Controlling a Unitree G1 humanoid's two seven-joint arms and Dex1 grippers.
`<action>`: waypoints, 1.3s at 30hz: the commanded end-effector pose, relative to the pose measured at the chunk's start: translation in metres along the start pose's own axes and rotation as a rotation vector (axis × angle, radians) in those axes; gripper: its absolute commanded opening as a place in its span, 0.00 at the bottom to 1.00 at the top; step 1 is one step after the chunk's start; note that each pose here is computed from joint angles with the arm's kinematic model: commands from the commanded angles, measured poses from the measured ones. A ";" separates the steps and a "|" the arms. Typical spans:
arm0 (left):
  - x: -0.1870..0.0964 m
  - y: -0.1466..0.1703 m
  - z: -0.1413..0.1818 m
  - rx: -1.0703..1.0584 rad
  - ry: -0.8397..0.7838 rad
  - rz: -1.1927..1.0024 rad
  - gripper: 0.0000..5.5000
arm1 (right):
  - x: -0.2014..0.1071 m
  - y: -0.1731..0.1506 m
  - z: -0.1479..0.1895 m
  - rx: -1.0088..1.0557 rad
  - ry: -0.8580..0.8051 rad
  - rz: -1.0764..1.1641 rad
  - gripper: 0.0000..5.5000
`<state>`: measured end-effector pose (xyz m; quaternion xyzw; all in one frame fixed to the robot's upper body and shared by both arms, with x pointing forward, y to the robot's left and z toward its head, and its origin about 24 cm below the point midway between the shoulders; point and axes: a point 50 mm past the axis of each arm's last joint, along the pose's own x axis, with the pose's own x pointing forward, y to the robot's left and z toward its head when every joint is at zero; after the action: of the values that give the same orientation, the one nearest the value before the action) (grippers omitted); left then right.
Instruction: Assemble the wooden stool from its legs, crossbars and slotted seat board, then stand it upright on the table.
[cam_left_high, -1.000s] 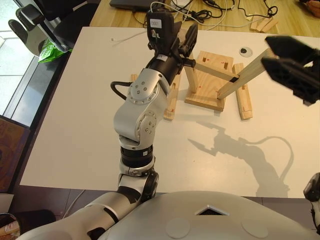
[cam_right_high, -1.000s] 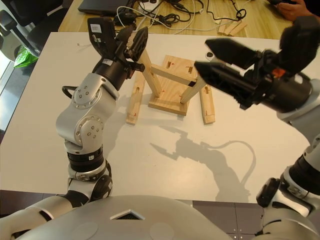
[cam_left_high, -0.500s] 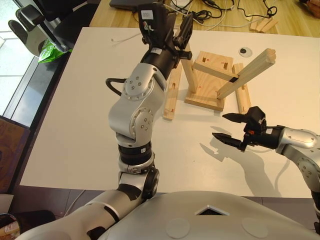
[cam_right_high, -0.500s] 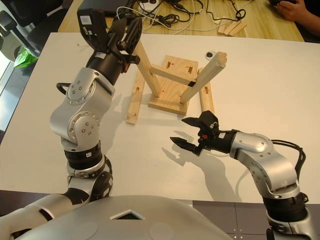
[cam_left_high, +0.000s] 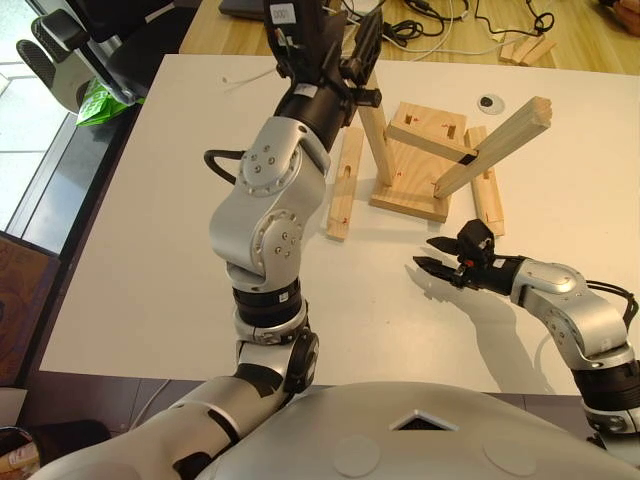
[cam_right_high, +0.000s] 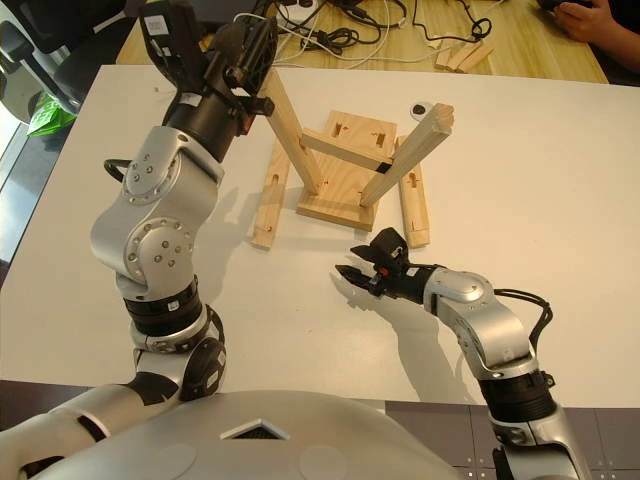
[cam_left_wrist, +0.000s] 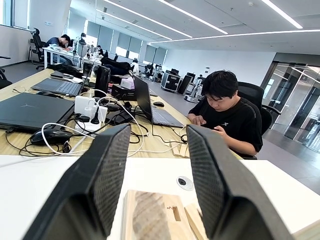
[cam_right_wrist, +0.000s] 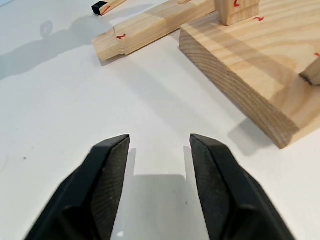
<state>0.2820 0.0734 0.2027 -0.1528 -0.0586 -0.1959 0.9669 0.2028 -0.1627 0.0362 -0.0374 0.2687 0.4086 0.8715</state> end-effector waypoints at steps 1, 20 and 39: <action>0.000 0.000 0.012 -0.008 -0.038 0.000 0.38 | 0.010 -0.012 -0.004 -0.013 0.024 -0.121 0.30; -0.015 0.035 0.016 -0.017 -0.028 0.132 0.38 | 0.017 -0.046 0.007 -0.075 -0.039 -0.457 0.01; -0.033 0.043 -0.011 0.014 0.081 0.172 0.01 | -0.019 0.030 0.125 -0.077 -0.546 -0.132 0.00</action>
<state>0.2699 0.1209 0.1803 -0.1540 -0.0248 -0.1163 0.9809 0.2254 -0.1294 0.1507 0.0332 0.0243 0.3755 0.9259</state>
